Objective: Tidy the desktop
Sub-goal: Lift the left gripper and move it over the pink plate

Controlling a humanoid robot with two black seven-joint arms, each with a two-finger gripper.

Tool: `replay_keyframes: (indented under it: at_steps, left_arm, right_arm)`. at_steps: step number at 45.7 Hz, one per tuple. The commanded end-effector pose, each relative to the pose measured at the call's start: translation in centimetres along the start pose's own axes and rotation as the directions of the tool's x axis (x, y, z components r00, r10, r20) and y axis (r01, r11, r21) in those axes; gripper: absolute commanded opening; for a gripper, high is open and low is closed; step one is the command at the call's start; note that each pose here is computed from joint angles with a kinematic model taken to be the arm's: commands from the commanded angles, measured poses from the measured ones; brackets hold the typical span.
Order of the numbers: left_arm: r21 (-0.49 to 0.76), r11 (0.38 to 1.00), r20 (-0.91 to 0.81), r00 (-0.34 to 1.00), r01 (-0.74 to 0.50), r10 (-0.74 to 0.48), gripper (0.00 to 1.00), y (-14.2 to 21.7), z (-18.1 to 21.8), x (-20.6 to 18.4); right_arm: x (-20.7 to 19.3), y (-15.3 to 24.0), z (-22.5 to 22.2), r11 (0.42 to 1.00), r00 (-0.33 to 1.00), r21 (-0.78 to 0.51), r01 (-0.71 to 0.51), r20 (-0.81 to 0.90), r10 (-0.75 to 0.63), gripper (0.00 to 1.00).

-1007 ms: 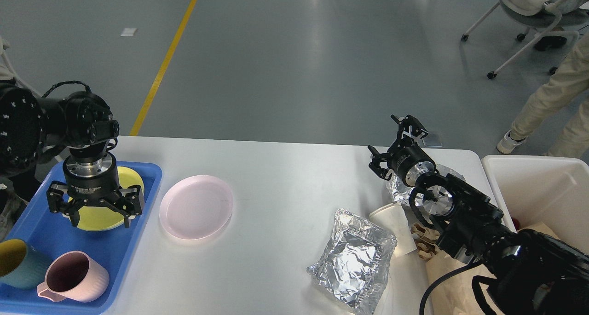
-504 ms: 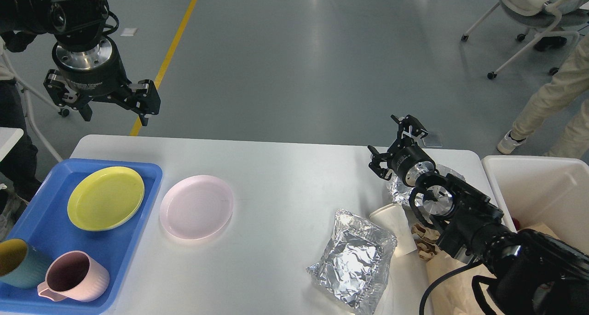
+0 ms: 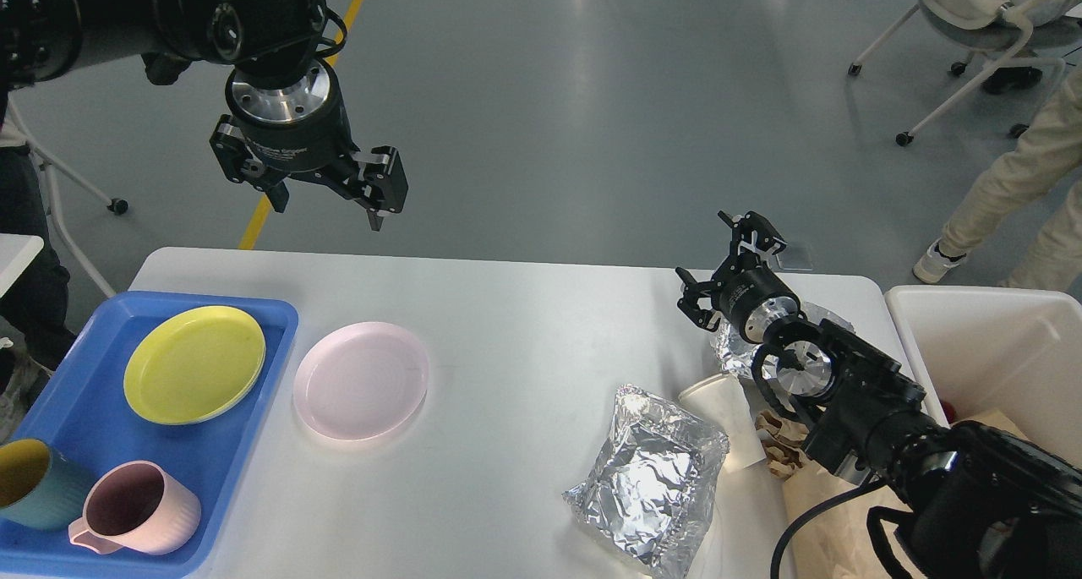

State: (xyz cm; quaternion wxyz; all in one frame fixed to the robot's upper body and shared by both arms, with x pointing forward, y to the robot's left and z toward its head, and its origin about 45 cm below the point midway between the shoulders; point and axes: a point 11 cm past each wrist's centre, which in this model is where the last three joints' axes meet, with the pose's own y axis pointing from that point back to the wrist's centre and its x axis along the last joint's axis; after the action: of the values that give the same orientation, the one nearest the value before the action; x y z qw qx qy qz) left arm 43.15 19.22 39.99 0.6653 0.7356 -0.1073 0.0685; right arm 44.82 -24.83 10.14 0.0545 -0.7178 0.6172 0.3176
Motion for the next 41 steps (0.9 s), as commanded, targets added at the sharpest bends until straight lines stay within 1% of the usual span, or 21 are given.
replay_keyframes:
  at_steps: [1,5,10,14,24,33,41]
  left_arm:
    - [-0.024,1.000,0.040,0.999,0.006,-0.006,0.96,-0.3,2.2,-0.2]
    - [-0.028,0.999,0.067,0.998,0.018,-0.016,0.96,-0.8,3.4,-0.5]
    - [-0.028,0.998,0.086,0.995,0.061,-0.058,0.96,-2.5,4.2,-1.4]
    - [-0.031,0.993,0.107,0.988,0.113,-0.109,0.96,-4.6,5.1,-2.6]
    - [-0.020,0.973,0.112,0.968,0.230,-0.226,0.96,-9.5,5.2,-5.4]
    - [-0.030,0.979,0.077,0.977,0.199,-0.197,0.96,-13.1,4.7,-6.2]
    - [-0.019,0.988,0.051,0.987,0.156,-0.155,0.96,-15.5,3.9,-6.5]
  right_arm:
    - [0.0,0.0,0.0,1.000,1.000,0.000,0.000,0.000,0.000,1.00]
    - [0.0,0.0,0.0,1.000,1.000,0.000,0.000,0.000,0.000,1.00]
    - [0.0,0.0,0.0,1.000,1.000,0.000,0.000,0.000,0.000,1.00]
    - [0.0,0.0,0.0,1.000,1.000,0.000,0.000,0.000,0.000,1.00]
    - [0.0,0.0,0.0,1.000,1.000,0.000,0.001,0.000,-0.001,1.00]
    - [0.0,0.0,0.0,1.000,1.000,0.000,0.001,0.000,-0.001,1.00]
    - [0.0,0.0,0.0,1.000,1.000,0.000,0.000,0.000,0.000,1.00]
